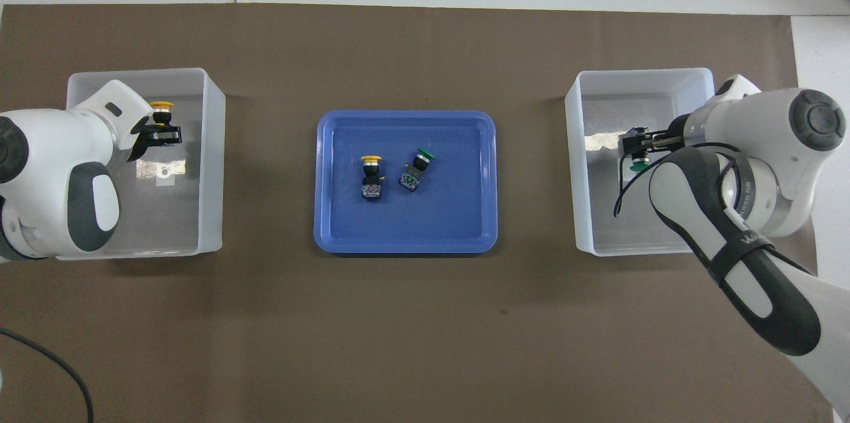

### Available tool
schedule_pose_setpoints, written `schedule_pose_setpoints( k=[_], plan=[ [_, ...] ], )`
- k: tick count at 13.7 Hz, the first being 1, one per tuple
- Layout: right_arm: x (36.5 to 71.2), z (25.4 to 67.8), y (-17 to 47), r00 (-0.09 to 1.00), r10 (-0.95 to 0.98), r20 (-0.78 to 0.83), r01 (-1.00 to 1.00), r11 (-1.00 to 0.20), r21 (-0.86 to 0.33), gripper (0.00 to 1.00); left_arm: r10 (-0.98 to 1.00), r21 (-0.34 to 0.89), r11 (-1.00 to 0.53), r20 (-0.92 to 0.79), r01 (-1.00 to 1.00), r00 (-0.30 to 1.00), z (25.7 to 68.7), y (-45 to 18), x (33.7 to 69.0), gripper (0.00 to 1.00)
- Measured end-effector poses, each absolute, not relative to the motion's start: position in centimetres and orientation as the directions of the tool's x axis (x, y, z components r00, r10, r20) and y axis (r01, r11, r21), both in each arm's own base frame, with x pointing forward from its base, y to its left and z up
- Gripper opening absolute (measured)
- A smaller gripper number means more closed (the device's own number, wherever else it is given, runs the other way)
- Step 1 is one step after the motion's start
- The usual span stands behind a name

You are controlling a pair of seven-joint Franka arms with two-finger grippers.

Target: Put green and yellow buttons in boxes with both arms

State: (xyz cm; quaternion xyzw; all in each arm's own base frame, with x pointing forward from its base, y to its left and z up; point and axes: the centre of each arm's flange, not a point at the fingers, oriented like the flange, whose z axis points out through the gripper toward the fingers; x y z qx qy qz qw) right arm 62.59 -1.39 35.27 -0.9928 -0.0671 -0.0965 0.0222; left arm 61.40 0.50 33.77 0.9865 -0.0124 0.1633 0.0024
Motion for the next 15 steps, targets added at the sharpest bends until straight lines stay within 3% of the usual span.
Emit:
schedule_pose_setpoints(
  k=[4, 9, 12, 15],
  plan=[
    [63.8, 41.5, 5.5, 0.975, 0.023, 0.220, 0.043, -0.995, -0.088, 1.00, -0.030, 0.002, -0.999, 0.325, -0.033, 0.945, 32.3, 0.2, 62.8, 0.33],
    [61.5, 42.1, 20.2, 0.961, -0.214, 0.176, -0.180, -0.965, -0.189, 1.00, -0.039, 0.004, -0.999, 0.327, -0.043, 0.944, 32.2, -0.3, 63.1, 0.37],
    [60.0, 40.0, 26.7, 0.929, -0.335, 0.156, -0.295, -0.926, -0.236, 1.00, -0.039, 0.003, -0.999, 0.347, -0.043, 0.937, 33.6, -0.3, 63.5, 0.72],
    [58.7, 37.2, 31.1, 0.905, -0.406, 0.130, -0.365, -0.895, -0.255, 1.00, -0.044, 0.004, -0.999, 0.337, -0.048, 0.941, 36.4, -0.6, 63.1, 1.00]
  ],
)
